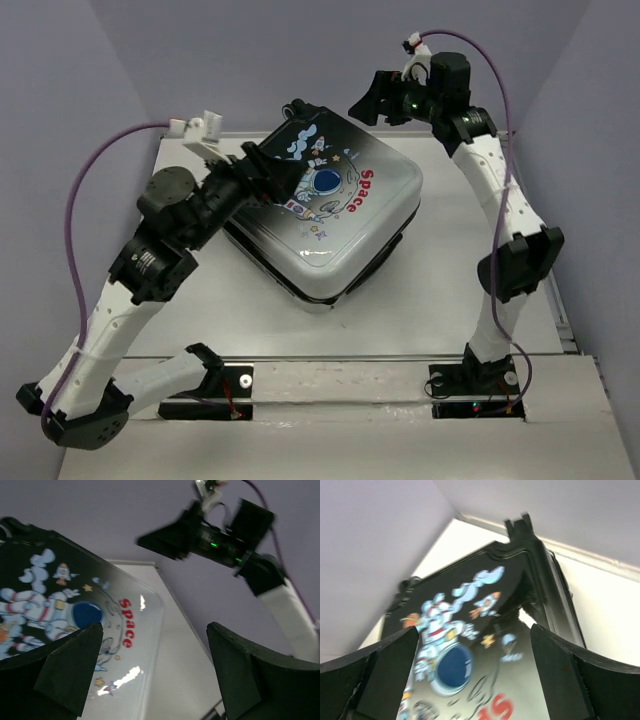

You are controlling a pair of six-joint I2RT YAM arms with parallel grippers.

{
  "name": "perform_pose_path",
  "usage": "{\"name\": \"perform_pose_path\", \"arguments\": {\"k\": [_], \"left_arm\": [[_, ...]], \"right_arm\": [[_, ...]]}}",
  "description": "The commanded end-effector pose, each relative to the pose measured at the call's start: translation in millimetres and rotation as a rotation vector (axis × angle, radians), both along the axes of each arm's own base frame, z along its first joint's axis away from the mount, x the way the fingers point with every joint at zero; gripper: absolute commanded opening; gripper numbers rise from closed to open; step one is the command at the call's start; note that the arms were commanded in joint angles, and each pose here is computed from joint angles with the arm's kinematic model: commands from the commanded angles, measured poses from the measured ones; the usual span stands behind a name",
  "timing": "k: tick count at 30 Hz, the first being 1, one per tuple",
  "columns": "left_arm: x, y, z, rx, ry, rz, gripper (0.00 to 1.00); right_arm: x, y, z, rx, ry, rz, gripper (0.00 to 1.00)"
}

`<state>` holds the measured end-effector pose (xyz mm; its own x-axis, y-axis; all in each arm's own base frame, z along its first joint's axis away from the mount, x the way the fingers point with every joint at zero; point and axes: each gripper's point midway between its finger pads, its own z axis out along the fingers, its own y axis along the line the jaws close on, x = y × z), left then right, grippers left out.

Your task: Pack the luggage

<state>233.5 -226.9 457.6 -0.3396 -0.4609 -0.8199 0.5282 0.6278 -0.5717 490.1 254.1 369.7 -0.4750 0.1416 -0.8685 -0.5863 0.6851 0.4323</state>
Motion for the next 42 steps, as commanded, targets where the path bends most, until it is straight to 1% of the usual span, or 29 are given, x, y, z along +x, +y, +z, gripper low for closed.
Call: {"name": "perform_pose_path", "arguments": {"k": [1,2,3,4,5,6,7,8,9,10,11,12,13,15,18,21,22,24,25,27,29,30,32,35,36,37,39,40,42], "left_arm": [[37,51,-33,0.113,0.041,0.141,0.99],[49,64,-56,0.118,0.089,0.180,0.99],[67,98,-60,0.097,0.093,0.289,0.99],[76,113,-70,0.089,0.114,0.331,0.99],[83,121,-87,0.067,0.150,0.328,0.99],[93,134,-99,0.052,0.180,0.352,0.99],[99,147,-108,0.032,0.202,0.374,0.99],[107,172,-118,0.006,0.223,0.423,0.99],[111,181,-136,-0.029,0.275,0.438,0.99],[119,196,-142,-0.053,0.276,0.465,0.99],[124,202,-148,-0.068,0.287,0.478,0.99],[127,205,-153,-0.087,0.297,0.485,0.99],[137,208,-161,-0.134,0.301,0.483,0.99],[150,214,-176,-0.194,0.328,0.480,0.99],[169,221,-197,-0.214,0.356,0.498,0.99],[182,224,-211,-0.231,0.375,0.498,0.99],[189,223,-225,-0.236,0.409,0.488,0.99],[200,223,-230,-0.239,0.423,0.473,0.99],[206,222,-242,-0.243,0.452,0.459,0.99],[219,221,-252,-0.245,0.467,0.446,0.99],[226,215,-258,-0.244,0.477,0.424,0.99],[232,213,-254,-0.259,0.462,0.415,0.99],[239,209,-262,-0.291,0.475,0.389,0.99],[250,205,-254,-0.356,0.445,0.364,0.99],[255,205,-244,-0.371,0.405,0.356,0.97],[257,203,-243,-0.405,0.410,0.355,0.88],[260,202,-229,-0.428,0.357,0.341,0.77],[260,203,-222,-0.439,0.340,0.338,0.57],[261,205,-206,-0.452,0.306,0.340,0.38]], "right_arm": [[-89,-10,77,0.057,-0.134,0.074,0.98],[-102,-8,79,0.067,-0.160,0.085,0.96],[-133,-11,58,0.063,-0.138,0.097,0.93],[-149,-8,51,0.078,-0.140,0.111,0.90],[-169,5,52,0.108,-0.185,0.156,0.83],[-186,8,41,0.116,-0.179,0.174,0.75],[-210,6,13,0.112,-0.146,0.188,0.69],[-230,19,7,0.122,-0.161,0.217,0.68],[-241,21,-5,0.114,-0.153,0.224,0.69],[-255,18,-27,0.095,-0.133,0.217,0.72],[-270,25,-35,0.097,-0.136,0.251,0.74],[-272,22,-44,0.097,-0.127,0.238,0.77],[-285,27,-51,0.099,-0.120,0.269,0.82],[-304,33,-72,0.085,-0.095,0.309,0.87],[-320,40,-91,0.056,-0.075,0.352,0.92],[-324,41,-105,0.034,-0.060,0.352,0.92],[-327,42,-107,0.032,-0.057,0.358,0.92],[-332,42,-105,0.043,-0.066,0.371,0.92],[-336,43,-106,0.048,-0.065,0.381,0.92],[-338,41,-103,0.058,-0.073,0.380,0.92],[-341,41,-102,0.064,-0.072,0.387,0.92],[-345,42,-101,0.067,-0.073,0.397,0.93],[-345,40,-102,0.064,-0.071,0.391,0.93],[-348,41,-109,0.053,-0.054,0.398,0.93],[-348,41,-113,0.046,-0.044,0.397,0.93],[-348,41,-115,0.046,-0.036,0.394,0.93],[-349,41,-128,0.027,-0.014,0.387,0.93],[-348,41,-131,0.025,-0.006,0.380,0.93],[-352,41,-139,0.023,0.009,0.387,0.93]]}}
